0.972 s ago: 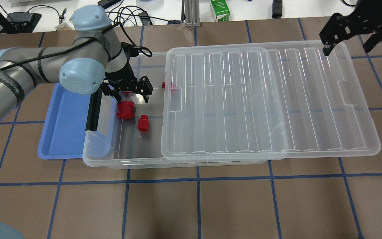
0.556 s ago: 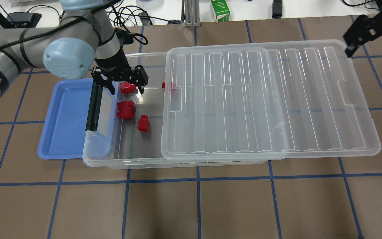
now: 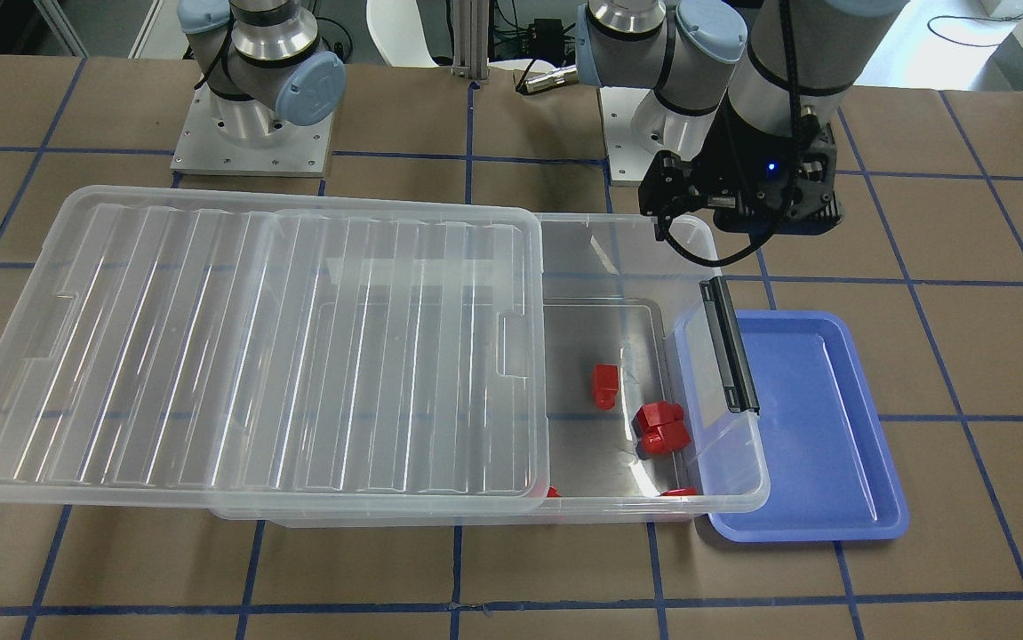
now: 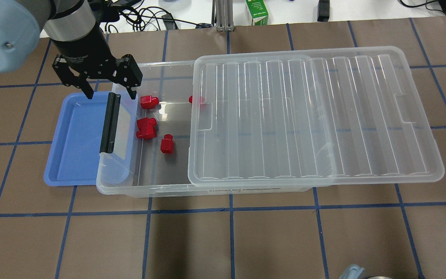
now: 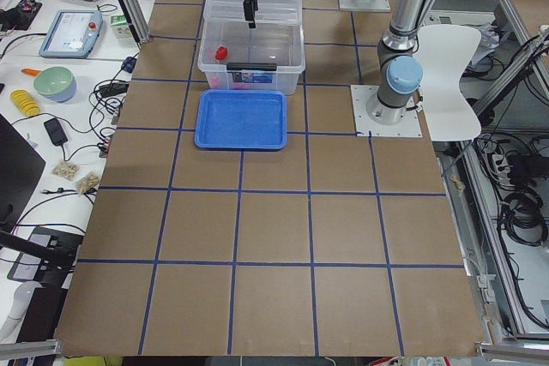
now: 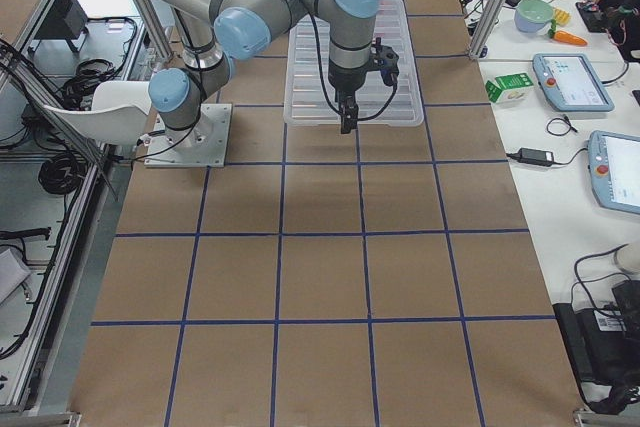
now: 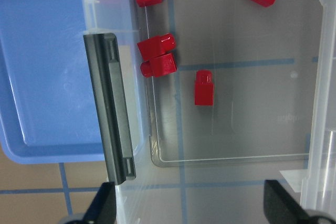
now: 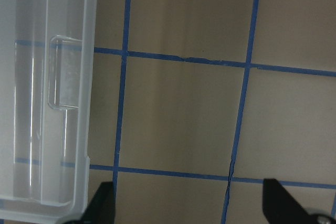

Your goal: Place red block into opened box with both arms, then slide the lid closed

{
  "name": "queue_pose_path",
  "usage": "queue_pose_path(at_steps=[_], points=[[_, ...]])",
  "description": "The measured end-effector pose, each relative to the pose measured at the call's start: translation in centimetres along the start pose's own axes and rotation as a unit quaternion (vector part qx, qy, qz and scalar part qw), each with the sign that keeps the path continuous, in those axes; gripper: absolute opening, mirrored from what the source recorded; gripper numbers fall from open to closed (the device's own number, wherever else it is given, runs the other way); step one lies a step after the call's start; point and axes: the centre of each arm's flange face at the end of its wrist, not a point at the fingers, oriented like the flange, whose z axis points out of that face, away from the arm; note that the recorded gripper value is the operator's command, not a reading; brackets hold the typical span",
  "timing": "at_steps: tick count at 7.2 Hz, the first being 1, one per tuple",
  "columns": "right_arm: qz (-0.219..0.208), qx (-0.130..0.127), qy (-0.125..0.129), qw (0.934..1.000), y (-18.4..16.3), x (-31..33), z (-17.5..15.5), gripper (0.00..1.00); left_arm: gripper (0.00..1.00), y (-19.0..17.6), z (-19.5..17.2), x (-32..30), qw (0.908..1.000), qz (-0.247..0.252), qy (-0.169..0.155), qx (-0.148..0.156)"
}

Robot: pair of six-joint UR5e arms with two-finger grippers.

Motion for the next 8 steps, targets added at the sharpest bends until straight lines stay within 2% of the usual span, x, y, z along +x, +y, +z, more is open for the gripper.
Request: queue_pose_path(at_steps=[2, 5, 8], points=[[0.008, -0.008, -0.01, 0.9999, 0.0, 0.1, 3.9, 1.0, 1.0, 1.2, -1.1, -0.1, 0.9997, -0.008, 0.019, 0.01], [0.008, -0.005, -0.007, 0.9999, -0.4, 0.0, 13.9, 1.0, 1.0, 1.1, -0.5, -2.1, 0.9994, -0.022, 0.026, -0.005], [0.016, 0.008, -0.018, 0.9997, -1.4, -1.7, 15.8, 1.0, 1.0, 2.3, 0.4, -2.2, 0.9993, -0.023, 0.023, -0.018]])
